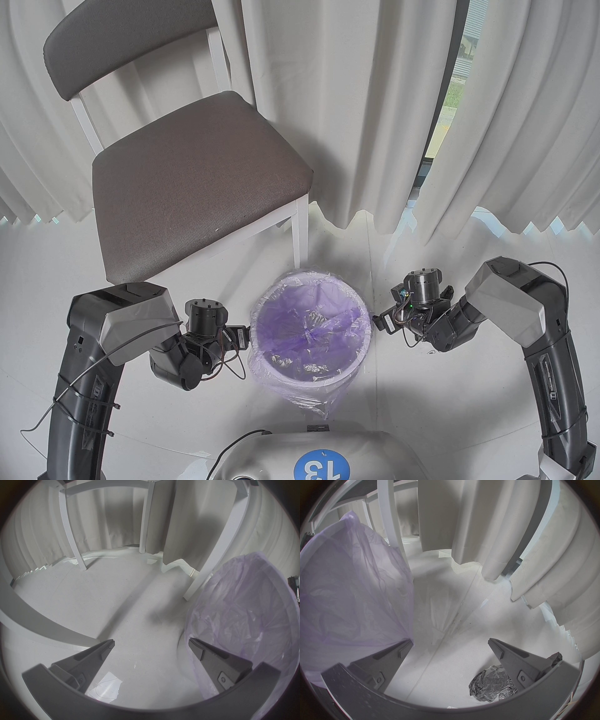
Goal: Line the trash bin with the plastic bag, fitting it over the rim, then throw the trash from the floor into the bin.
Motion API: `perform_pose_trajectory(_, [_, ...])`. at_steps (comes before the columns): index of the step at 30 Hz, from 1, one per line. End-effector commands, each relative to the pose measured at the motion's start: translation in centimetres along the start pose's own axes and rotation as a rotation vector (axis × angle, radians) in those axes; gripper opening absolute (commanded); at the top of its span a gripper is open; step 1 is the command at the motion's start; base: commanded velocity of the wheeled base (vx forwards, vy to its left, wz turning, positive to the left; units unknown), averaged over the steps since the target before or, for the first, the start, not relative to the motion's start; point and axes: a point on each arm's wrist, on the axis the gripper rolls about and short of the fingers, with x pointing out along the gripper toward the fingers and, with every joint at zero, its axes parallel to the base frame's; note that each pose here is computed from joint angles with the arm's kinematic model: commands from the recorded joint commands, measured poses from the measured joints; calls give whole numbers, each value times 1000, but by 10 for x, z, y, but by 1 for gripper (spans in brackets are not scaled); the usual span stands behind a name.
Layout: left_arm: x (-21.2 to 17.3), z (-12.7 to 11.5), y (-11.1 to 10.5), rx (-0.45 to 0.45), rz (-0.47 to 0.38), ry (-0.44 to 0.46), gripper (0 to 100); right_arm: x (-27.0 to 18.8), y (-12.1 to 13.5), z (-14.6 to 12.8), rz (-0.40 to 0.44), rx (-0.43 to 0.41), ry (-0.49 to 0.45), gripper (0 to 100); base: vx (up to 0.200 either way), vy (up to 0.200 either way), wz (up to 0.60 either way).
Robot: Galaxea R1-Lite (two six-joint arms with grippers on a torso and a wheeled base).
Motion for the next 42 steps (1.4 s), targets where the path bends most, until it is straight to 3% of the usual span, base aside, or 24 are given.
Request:
perform_pose_trajectory(1, [-15,12,13,-25,24,-13,100,-18,-7,14,-18,0,-57,100,0,0,0])
perform_pose_trajectory(6, [-55,24,23,-41,22,-41,100,-64,-18,41,-26,-4,-98,100,0,0,0])
perform_pose_trajectory(16, [-114,1,34,-34,-141,-85,100,-110,-15,22,-11,-25,-63,100,0,0,0])
perform_pose_trajectory(18, [-129,-8,34,-13,-195,-94,100,-119,-13,19,-11,-25,-85,100,0,0,0])
perform_pose_trajectory(24, [-161,-25,37,121,-333,18,100,-142,-12,11,-11,-42,-100,100,0,0,0])
perform_pose_trajectory(31, [-154,-35,26,153,-382,47,100,-162,-15,9,-26,-34,-148,100,0,0,0])
perform_pose_trajectory(42, [-95,-42,7,181,-409,-18,100,-172,-40,0,-93,5,-154,100,0,0,0])
